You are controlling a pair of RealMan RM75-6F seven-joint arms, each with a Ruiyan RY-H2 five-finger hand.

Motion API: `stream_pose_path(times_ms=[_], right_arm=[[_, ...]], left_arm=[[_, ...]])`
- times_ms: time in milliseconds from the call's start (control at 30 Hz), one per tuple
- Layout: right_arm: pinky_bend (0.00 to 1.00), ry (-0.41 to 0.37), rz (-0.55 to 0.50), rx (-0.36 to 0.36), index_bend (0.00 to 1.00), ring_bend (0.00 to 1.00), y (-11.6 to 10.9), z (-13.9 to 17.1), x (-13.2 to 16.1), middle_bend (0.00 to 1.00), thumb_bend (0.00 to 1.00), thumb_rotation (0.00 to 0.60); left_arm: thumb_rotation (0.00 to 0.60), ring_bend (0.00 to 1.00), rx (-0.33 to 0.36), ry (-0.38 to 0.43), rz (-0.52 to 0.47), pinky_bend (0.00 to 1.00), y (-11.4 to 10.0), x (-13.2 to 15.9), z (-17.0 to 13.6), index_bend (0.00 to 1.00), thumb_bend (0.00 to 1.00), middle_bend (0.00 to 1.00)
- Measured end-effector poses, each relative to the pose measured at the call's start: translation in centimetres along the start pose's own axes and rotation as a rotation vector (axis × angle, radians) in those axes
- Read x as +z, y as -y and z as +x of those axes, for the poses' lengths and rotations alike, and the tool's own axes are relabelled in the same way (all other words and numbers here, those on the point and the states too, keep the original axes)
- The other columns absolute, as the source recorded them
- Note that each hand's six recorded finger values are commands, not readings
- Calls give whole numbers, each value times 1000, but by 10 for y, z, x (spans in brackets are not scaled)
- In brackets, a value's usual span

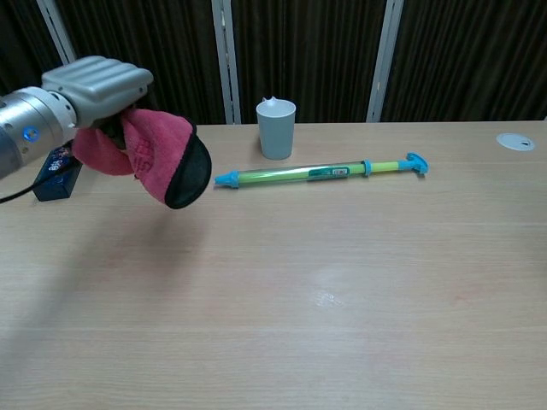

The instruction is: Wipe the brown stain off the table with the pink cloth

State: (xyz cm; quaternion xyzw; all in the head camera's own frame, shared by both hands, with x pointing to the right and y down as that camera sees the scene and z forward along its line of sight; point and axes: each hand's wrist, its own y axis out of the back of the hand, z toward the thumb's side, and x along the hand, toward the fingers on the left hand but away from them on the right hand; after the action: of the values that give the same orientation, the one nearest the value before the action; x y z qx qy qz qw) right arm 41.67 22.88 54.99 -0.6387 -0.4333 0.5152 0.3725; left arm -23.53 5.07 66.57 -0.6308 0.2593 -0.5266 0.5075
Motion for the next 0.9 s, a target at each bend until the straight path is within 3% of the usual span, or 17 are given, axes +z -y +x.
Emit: stream_pose_path(times_ms=[100, 200, 267, 333, 367, 467, 567, 900], right_arm=[[209, -3, 0, 2, 57, 0, 0, 0, 1, 0, 97, 600], [210, -4, 4, 1, 57, 0, 0, 0, 2, 0, 97, 600], [210, -5, 7, 1, 57, 0, 0, 1, 2, 0, 97, 600], [210, -5, 11, 0, 57, 0, 0, 1, 3, 0, 96, 600], [210, -6, 13, 1, 57, 0, 0, 1, 3, 0, 96, 600], [210, -6, 18, 1, 57, 0, 1, 1, 4, 0, 97, 600], [210, -5, 21, 2, 57, 0, 1, 1, 4, 0, 97, 600], [210, -1, 29, 6, 57, 0, 2, 2, 4, 0, 97, 600]], left_arm=[[600, 552, -1, -33, 0, 549, -4, -24, -14, 860, 443, 624], [600, 462, -25, -62, 1, 473, 0, -46, -34, 784, 381, 513], [600, 210, -55, -76, 18, 210, 7, -58, -46, 566, 202, 279], [600, 31, -94, -92, 50, 32, 13, -70, -55, 319, 49, 71], [600, 0, -110, -101, 62, 1, 15, -73, -59, 206, 11, 9], [600, 0, -160, -144, 83, 0, 19, -89, -72, 57, 0, 0], [600, 0, -172, -172, 54, 0, 21, -98, -80, 10, 0, 0], [600, 0, -151, -248, -61, 0, 15, -127, -116, 25, 0, 0]])
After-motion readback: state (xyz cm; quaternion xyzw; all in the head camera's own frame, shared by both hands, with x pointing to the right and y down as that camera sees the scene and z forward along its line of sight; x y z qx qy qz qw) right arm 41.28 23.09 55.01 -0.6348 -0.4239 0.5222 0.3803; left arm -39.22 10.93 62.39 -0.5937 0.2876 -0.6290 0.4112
